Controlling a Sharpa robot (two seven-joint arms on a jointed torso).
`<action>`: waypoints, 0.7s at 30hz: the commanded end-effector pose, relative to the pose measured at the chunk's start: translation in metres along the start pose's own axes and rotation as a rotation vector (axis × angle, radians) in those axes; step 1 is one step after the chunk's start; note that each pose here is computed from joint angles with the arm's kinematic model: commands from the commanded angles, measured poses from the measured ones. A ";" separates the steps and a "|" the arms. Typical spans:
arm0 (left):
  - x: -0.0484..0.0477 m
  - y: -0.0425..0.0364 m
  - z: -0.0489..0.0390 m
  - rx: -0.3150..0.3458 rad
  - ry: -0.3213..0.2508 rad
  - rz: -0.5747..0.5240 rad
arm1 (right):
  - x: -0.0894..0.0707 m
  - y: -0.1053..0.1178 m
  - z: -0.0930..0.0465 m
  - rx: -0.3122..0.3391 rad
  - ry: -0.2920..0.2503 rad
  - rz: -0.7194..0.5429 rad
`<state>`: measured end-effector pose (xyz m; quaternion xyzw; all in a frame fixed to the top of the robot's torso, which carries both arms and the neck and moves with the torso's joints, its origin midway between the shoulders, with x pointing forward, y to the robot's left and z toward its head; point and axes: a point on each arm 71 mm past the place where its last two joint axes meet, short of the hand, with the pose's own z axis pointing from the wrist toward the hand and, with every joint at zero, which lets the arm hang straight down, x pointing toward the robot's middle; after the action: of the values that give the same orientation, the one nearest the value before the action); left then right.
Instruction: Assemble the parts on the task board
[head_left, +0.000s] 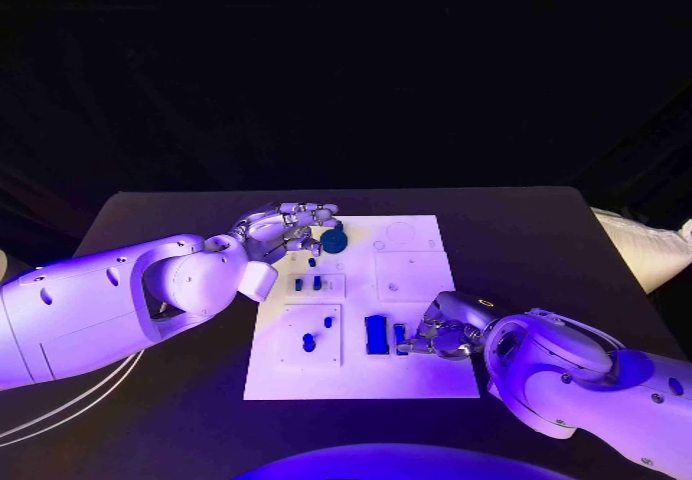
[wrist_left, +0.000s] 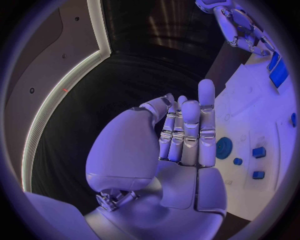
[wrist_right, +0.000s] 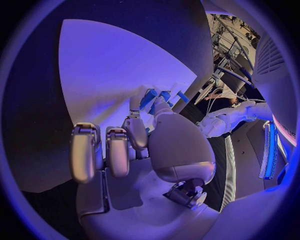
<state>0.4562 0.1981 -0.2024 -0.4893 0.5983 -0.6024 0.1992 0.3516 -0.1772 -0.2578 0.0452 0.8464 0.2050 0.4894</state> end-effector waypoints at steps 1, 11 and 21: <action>0.0018 -0.0004 0.0001 0.002 0.022 0.003 | 0.001 0.002 0.000 -0.017 0.009 -0.021; 0.0022 -0.0002 0.0003 0.002 0.023 0.003 | 0.002 -0.001 0.006 -0.004 0.014 -0.026; 0.0023 0.0000 0.0010 0.002 0.023 0.003 | 0.005 -0.001 0.015 -0.001 0.018 -0.039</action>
<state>0.4564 0.1980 -0.2028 -0.4880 0.6002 -0.6016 0.1994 0.3625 -0.1732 -0.2662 0.0415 0.8485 0.1990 0.4886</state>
